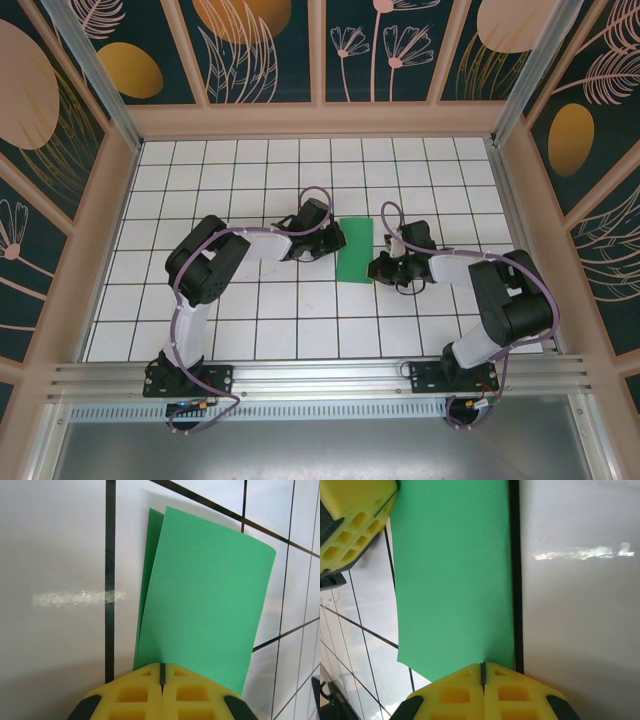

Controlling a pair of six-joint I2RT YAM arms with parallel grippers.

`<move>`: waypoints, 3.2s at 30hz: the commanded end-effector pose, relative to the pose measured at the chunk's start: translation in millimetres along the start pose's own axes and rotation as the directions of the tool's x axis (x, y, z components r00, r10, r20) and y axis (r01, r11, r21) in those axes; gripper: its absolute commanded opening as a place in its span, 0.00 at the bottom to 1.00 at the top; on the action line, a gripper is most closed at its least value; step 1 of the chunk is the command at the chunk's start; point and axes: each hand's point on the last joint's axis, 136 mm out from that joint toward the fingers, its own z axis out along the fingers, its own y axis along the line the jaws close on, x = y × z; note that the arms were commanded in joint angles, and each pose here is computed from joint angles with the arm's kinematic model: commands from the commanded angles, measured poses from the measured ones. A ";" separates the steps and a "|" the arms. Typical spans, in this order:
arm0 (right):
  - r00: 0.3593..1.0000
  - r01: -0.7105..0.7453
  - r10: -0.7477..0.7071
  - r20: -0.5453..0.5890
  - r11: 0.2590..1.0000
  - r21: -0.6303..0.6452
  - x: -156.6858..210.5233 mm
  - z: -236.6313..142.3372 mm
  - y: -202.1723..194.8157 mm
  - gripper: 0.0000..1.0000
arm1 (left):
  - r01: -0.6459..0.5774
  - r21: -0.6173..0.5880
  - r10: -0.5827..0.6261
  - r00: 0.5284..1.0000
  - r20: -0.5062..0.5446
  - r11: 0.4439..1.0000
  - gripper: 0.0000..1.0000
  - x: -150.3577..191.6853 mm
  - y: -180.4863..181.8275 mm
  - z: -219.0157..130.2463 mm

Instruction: Fold a paper plane with a square sheet of paper (pick it up from the middle)

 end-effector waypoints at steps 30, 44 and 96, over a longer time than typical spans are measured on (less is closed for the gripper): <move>0.953 -0.150 0.121 0.278 0.985 0.088 -78.2 47.4 115.4 0.01 | 0.070 -0.165 -0.019 0.956 0.293 0.984 0.50 -62.0 52.8 -164.5; 0.973 -0.128 0.075 0.217 0.962 0.243 -145.4 44.8 44.3 0.06 | 0.119 0.043 -0.126 0.955 0.267 0.992 0.50 -41.7 27.1 -161.1; 0.997 -0.035 0.040 0.069 0.997 -0.068 -13.6 47.8 71.4 0.00 | 0.164 0.040 -0.164 0.986 0.002 0.986 0.01 63.2 10.0 -63.9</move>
